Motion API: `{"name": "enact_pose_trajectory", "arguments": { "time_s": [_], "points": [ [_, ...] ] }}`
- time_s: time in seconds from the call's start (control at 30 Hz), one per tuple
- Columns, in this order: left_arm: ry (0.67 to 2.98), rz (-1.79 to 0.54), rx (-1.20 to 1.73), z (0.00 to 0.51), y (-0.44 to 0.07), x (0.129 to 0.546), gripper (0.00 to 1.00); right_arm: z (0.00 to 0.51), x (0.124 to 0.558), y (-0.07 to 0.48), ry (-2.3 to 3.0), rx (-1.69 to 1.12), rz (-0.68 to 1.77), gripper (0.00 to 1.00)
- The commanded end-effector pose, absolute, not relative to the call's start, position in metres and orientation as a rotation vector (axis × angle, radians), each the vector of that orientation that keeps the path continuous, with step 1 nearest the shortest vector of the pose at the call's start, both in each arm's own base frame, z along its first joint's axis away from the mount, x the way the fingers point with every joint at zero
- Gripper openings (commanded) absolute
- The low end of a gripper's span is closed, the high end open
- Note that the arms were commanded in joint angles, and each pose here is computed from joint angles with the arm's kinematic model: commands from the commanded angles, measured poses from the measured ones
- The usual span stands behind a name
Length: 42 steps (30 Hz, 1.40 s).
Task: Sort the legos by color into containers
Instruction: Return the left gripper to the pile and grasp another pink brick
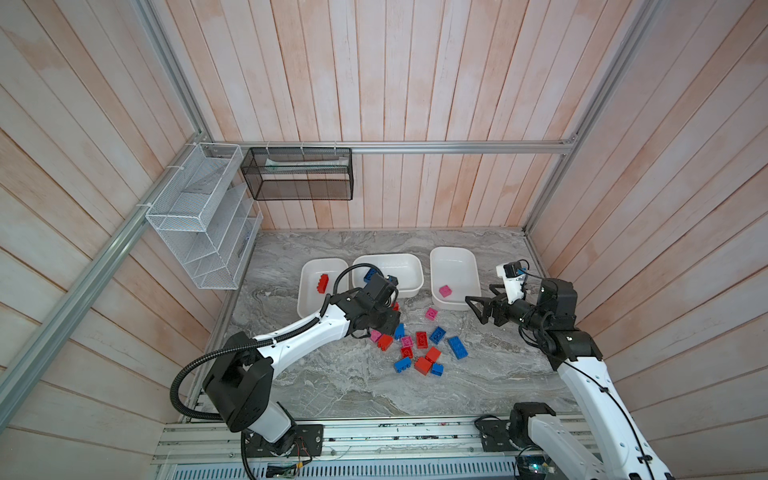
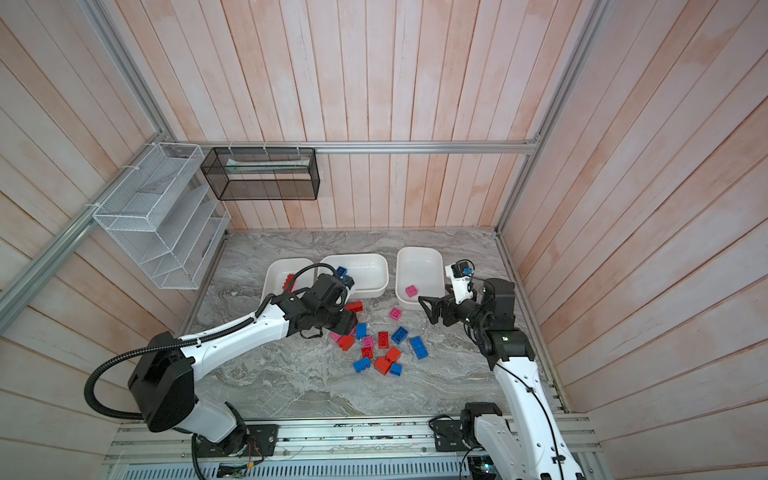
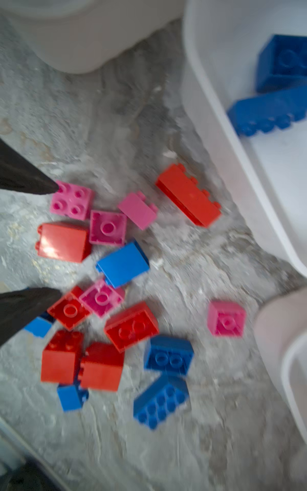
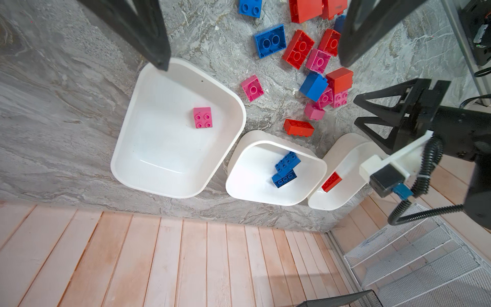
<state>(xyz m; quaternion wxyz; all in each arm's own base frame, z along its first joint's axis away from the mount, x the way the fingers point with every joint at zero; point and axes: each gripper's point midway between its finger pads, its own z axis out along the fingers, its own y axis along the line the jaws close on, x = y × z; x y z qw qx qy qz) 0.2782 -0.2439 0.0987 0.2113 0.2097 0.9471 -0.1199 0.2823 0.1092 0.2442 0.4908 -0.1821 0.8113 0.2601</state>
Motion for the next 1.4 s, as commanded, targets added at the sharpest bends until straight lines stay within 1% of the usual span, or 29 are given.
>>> {"name": "enact_pose_trajectory", "arguments": {
  "time_s": [0.0, 0.07, 0.17, 0.27, 0.73, 1.07, 1.13, 1.2, 1.27, 1.37],
  "points": [
    [2.659, -0.231, 0.495, 0.09, -0.213, 0.282, 0.56, 0.246, 0.279, 0.116, 1.953, -0.478, 0.658, 0.98],
    [2.669, -0.213, 0.489, 0.081, -0.207, 0.285, 0.53, 0.245, 0.279, 0.117, 1.954, -0.483, 0.662, 0.98],
    [2.673, -0.206, 0.512, 0.071, -0.21, 0.289, 0.52, 0.243, 0.279, 0.118, 1.961, -0.485, 0.666, 0.98],
    [2.683, -0.247, 0.55, 0.063, -0.22, 0.292, 0.5, 0.242, 0.278, 0.118, 1.963, -0.487, 0.668, 0.98],
    [2.696, -0.361, 0.648, 0.047, -0.244, 0.281, 0.5, 0.237, 0.279, 0.12, 1.971, -0.492, 0.681, 0.98],
    [2.751, -0.274, 0.674, 0.026, -0.238, 0.277, 0.49, 0.237, 0.277, 0.121, 1.972, -0.497, 0.683, 0.98],
    [2.749, -0.279, 0.676, 0.027, -0.239, 0.278, 0.46, 0.237, 0.277, 0.121, 1.972, -0.495, 0.684, 0.98],
    [2.747, -0.28, 0.677, 0.027, -0.24, 0.279, 0.37, 0.236, 0.277, 0.121, 1.973, -0.493, 0.685, 0.98],
    [2.74, -0.277, 0.673, 0.029, -0.24, 0.28, 0.32, 0.236, 0.277, 0.121, 1.973, -0.494, 0.688, 0.98],
    [2.723, -0.286, 0.672, 0.039, -0.241, 0.282, 0.3, 0.237, 0.276, 0.12, 1.971, -0.493, 0.682, 0.98]
  ]
}}
